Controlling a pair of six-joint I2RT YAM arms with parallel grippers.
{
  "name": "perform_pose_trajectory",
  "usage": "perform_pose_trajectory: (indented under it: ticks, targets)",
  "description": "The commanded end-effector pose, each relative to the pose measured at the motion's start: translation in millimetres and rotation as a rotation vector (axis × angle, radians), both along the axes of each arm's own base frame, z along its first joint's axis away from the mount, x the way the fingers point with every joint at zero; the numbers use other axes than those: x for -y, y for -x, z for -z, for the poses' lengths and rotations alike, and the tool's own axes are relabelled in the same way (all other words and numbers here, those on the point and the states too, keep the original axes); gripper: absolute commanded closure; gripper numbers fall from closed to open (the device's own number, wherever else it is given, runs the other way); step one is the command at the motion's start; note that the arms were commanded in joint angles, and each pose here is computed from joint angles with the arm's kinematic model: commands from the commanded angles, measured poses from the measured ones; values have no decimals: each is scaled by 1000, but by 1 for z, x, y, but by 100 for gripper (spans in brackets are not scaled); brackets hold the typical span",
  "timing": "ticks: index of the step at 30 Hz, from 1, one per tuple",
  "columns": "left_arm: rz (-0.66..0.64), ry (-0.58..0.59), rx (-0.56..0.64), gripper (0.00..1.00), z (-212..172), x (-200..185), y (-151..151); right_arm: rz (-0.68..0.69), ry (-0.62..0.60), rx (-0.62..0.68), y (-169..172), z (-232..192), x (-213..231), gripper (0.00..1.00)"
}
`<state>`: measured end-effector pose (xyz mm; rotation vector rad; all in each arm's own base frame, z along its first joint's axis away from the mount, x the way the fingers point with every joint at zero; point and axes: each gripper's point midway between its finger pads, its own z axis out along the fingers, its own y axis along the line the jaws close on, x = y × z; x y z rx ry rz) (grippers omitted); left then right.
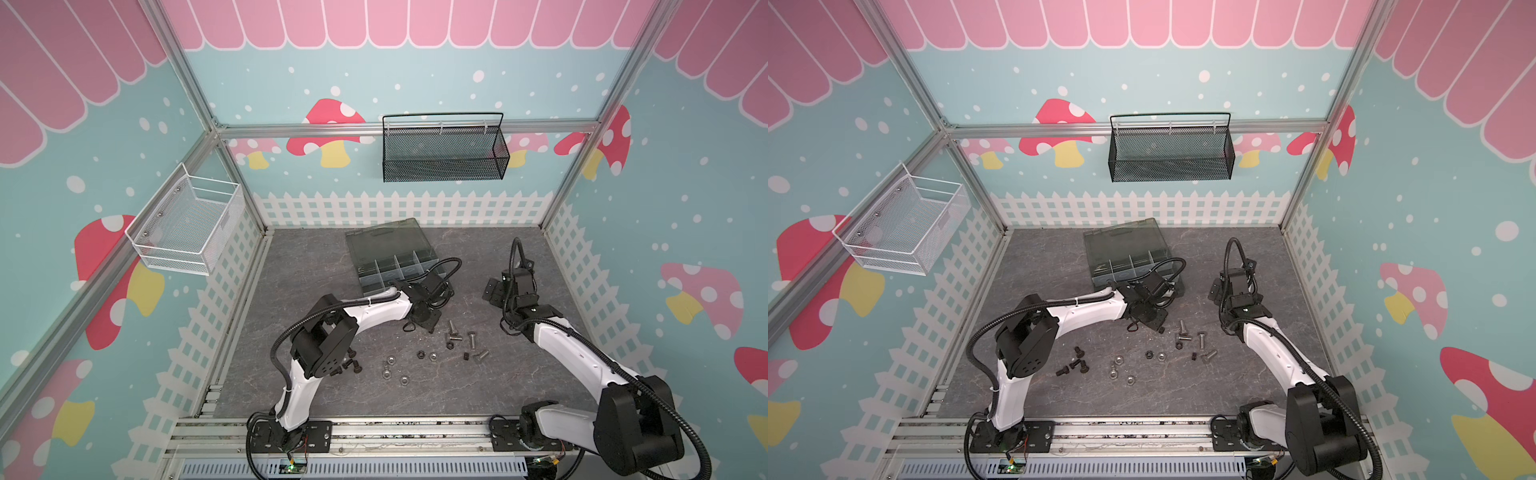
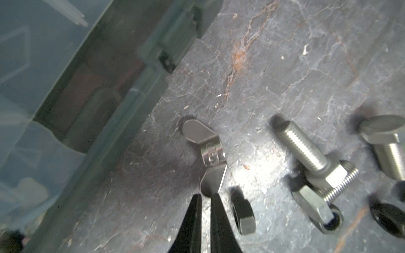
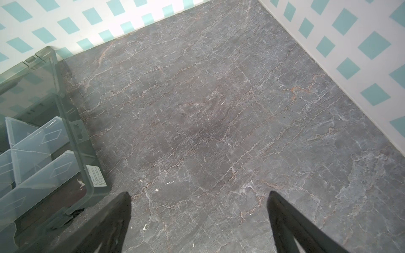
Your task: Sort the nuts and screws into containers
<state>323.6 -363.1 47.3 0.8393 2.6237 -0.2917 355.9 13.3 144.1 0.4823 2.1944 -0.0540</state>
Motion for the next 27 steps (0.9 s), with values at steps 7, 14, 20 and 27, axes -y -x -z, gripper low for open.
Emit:
perform_pose_trajectory:
  ticks: [7, 14, 20, 27]
  targets:
    - [-45, 44, 49, 71, -26, -7, -3, 18, -3, 14, 3, -4, 2, 2]
    - [-61, 78, 17, 54, -13, 13, -11, 21, 4, 22, 5, -7, 3, 2]
    - [-59, 84, 5, 52, -1, 28, -18, 23, 11, 28, 7, -8, 5, 2]
    - [-73, 53, -10, 51, 16, 31, -23, 25, 14, 23, 7, -6, 5, 2]
